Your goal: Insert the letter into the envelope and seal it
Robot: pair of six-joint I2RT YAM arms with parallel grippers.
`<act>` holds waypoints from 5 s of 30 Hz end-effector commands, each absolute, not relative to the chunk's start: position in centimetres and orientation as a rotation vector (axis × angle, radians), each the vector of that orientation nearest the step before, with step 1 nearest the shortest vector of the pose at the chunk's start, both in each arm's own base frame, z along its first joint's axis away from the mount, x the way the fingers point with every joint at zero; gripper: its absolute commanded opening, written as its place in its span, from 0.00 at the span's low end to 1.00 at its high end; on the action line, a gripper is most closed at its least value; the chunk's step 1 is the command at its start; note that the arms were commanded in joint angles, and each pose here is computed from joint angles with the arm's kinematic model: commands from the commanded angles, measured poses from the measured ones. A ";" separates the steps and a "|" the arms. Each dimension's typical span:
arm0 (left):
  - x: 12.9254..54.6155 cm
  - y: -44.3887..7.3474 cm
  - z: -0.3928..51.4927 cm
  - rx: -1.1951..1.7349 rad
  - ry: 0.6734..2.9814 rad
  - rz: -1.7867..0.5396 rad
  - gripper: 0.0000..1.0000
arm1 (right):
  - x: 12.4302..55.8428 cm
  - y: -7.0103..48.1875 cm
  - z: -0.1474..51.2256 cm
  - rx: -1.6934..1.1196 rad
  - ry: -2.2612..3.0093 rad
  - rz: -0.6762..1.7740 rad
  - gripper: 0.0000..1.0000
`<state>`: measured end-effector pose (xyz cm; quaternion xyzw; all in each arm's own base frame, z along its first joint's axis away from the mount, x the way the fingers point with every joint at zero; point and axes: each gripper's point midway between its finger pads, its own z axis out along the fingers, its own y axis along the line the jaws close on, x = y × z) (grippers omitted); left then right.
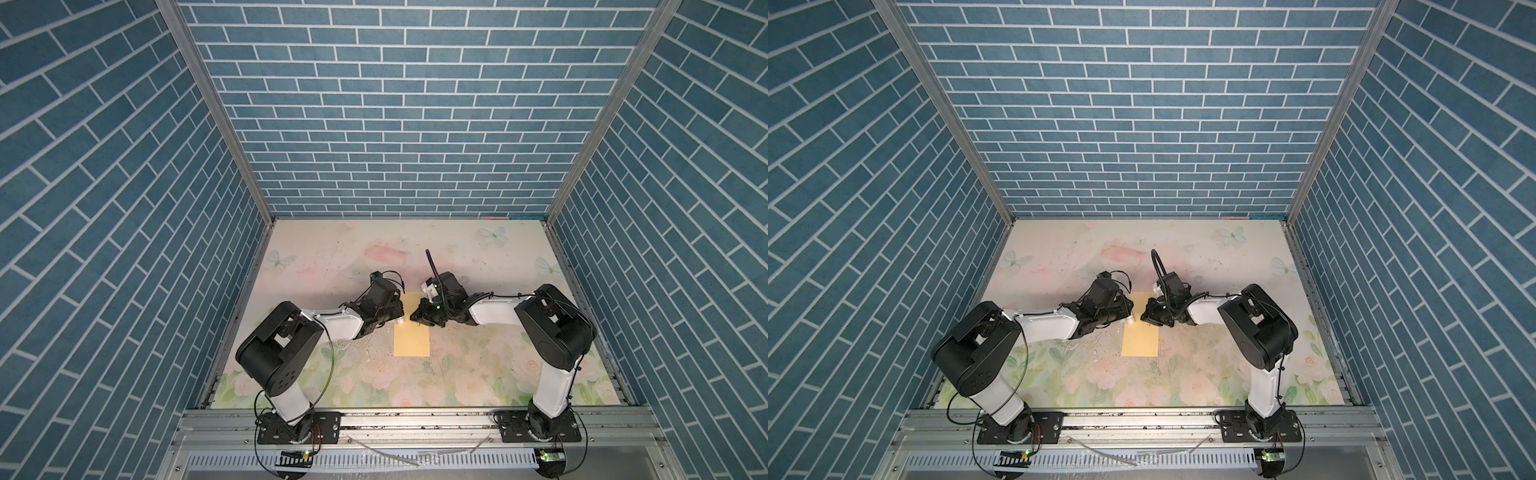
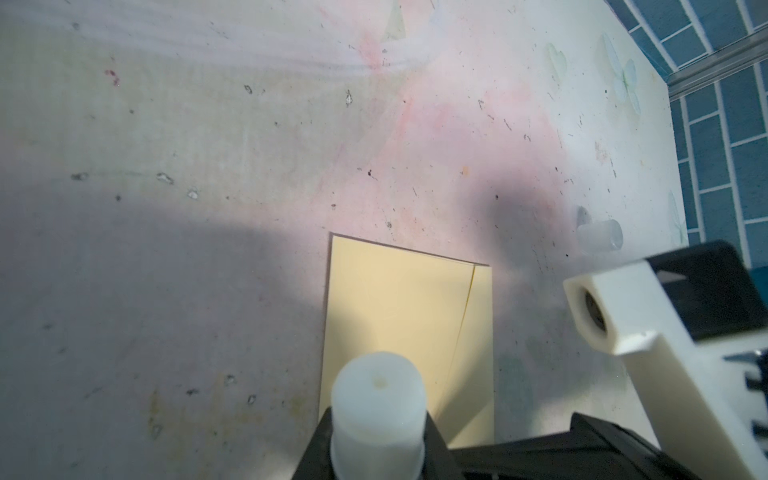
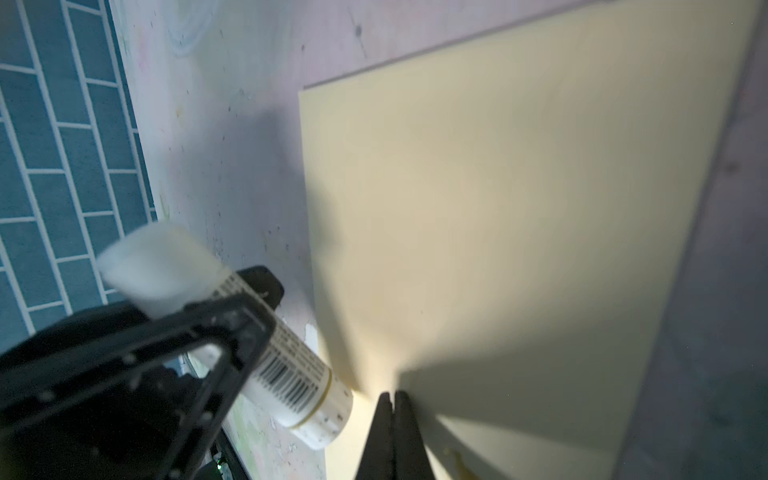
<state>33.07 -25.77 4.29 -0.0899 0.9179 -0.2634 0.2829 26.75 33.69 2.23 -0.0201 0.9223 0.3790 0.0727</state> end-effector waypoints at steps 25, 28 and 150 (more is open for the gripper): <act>31.8 -24.8 1.8 -0.231 2.547 -0.613 0.00 | 23.0 30.1 -1.2 -0.014 2.945 0.961 0.00; 31.9 -24.8 1.9 -0.232 2.545 -0.616 0.00 | 24.6 31.1 -0.8 -0.034 2.931 0.964 0.00; 32.6 -25.1 2.2 -0.214 2.474 -0.669 0.00 | 22.9 30.4 0.1 -0.311 2.907 0.755 0.00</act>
